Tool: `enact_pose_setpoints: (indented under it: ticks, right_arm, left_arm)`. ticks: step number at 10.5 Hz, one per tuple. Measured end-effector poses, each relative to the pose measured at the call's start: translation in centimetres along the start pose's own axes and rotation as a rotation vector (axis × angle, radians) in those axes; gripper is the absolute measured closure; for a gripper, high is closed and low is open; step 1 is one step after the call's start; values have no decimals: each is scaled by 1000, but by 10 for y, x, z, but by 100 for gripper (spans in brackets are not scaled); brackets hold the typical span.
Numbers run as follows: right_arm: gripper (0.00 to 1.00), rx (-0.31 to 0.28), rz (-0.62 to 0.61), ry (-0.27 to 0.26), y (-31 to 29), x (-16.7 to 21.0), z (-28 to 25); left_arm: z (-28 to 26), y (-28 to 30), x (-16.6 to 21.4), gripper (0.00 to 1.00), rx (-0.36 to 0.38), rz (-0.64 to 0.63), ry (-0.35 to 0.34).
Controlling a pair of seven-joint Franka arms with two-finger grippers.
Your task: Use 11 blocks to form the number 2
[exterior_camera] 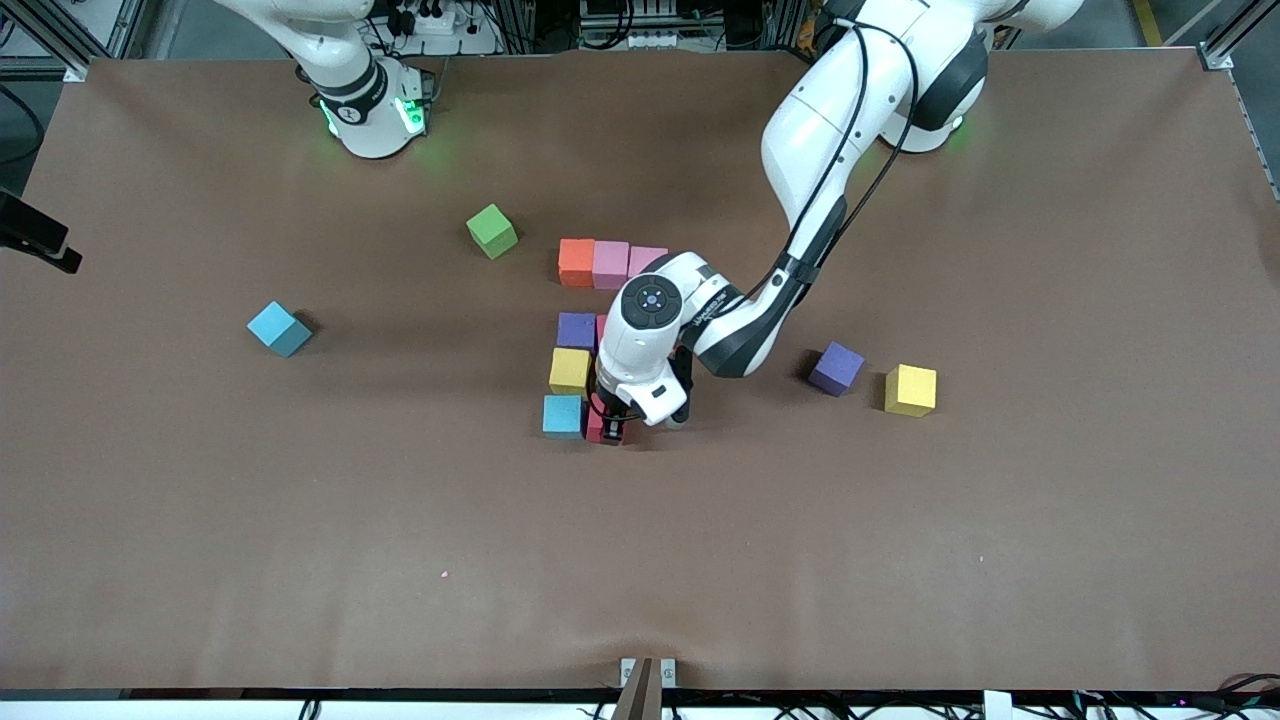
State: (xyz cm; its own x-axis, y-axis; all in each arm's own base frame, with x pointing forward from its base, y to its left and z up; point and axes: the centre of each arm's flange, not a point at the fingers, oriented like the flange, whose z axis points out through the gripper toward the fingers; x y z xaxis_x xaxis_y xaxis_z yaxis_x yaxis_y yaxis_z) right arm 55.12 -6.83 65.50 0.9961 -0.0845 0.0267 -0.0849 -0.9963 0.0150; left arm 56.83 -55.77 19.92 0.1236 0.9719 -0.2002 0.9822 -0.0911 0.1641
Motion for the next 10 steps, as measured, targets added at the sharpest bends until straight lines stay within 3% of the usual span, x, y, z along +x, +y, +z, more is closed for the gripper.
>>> enact_pose_setpoints:
  ticks: [10]
  right_arm:
    - [0,0,-1,1,-1,-1,-5]
  left_arm:
    - [1,2,1,40,-13,0,-5]
